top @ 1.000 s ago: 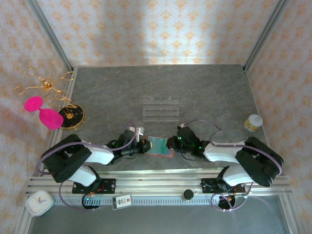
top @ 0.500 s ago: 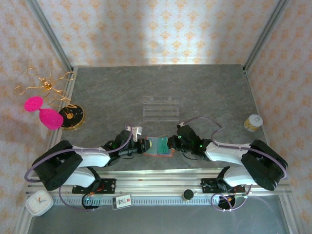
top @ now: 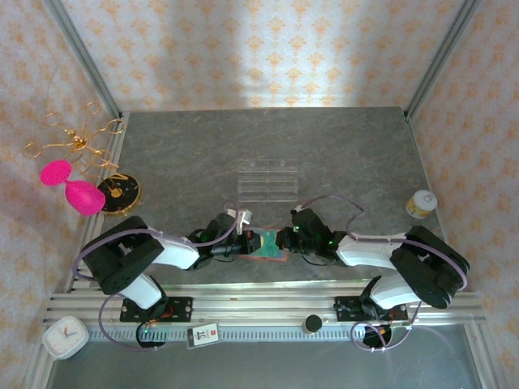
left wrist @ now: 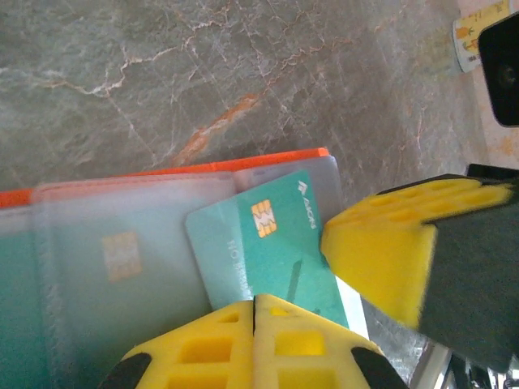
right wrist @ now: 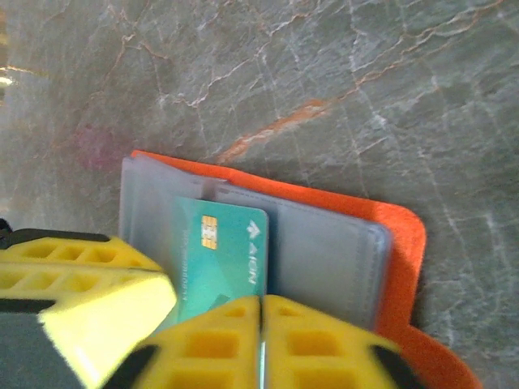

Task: Take the credit cards out of the card holder

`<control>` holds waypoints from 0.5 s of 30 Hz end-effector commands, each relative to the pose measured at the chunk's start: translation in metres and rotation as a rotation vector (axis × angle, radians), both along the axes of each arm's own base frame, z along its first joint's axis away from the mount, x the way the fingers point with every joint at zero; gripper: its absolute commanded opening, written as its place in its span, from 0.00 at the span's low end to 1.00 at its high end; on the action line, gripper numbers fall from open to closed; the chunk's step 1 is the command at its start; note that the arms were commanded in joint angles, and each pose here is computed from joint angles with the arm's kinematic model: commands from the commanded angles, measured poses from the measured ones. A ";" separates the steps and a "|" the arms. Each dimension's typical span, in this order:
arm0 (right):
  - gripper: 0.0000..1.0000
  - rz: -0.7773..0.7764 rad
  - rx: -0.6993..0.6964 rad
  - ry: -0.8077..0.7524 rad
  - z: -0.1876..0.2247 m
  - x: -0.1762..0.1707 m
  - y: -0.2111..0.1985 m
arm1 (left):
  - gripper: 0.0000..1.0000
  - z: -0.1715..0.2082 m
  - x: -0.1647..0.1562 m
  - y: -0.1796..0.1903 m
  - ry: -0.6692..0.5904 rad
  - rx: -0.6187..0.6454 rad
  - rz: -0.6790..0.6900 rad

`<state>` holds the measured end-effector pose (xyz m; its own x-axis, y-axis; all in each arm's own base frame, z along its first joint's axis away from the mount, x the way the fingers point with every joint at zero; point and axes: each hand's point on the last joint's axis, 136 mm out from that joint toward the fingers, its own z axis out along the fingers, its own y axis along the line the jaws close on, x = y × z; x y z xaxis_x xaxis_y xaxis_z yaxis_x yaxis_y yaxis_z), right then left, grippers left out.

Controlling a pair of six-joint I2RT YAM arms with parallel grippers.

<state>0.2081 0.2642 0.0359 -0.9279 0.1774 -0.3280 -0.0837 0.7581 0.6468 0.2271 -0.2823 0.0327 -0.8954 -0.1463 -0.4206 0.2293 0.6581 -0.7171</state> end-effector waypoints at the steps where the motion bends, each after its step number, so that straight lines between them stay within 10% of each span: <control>1: 0.27 0.004 0.031 -0.013 0.002 0.002 0.002 | 0.00 -0.015 -0.006 0.003 0.039 0.048 -0.014; 9: 0.33 0.032 0.078 0.013 0.002 0.000 0.013 | 0.00 -0.020 -0.008 0.004 0.051 0.067 -0.017; 15: 0.18 0.027 0.058 0.027 -0.004 0.000 0.011 | 0.00 -0.020 -0.007 0.004 0.052 0.067 -0.018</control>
<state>0.2076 0.2751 0.0322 -0.9401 0.1678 -0.2967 -0.0886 0.7202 0.6881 0.2279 -0.2852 0.0316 -0.8996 -0.1397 -0.4137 0.2290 0.6558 -0.7193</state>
